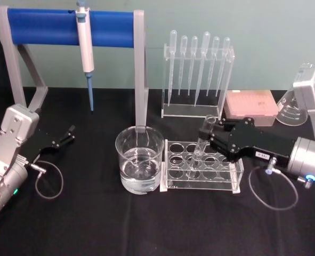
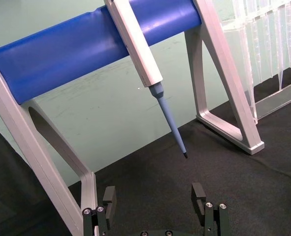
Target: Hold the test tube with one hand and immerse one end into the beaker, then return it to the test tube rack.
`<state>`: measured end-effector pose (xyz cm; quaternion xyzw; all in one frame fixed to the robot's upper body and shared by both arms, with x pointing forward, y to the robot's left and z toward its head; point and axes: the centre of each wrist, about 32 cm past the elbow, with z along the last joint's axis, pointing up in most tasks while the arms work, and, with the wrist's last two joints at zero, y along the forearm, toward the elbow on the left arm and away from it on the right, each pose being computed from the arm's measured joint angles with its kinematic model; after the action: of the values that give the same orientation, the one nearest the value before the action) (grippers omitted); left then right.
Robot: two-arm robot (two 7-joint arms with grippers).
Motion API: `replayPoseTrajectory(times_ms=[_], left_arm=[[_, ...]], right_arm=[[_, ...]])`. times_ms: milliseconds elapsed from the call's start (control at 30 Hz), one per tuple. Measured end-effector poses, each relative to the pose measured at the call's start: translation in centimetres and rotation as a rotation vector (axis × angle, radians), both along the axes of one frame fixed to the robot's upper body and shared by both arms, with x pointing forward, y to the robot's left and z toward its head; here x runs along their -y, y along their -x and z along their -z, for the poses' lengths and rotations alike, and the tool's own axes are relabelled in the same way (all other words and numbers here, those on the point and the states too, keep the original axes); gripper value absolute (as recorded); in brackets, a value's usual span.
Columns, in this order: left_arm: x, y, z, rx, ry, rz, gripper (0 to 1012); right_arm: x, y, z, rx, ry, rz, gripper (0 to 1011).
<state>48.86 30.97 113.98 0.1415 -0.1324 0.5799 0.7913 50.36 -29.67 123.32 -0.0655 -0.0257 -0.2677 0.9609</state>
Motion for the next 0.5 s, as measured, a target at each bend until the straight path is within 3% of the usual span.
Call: replayPoseTrajectory(times_ms=[500], left_arm=[[0.0,0.0,0.0,0.0,0.0,0.0,1000]], right_arm=[[-0.7,-1.4,-5.4,0.028,0.067,-0.028,242]])
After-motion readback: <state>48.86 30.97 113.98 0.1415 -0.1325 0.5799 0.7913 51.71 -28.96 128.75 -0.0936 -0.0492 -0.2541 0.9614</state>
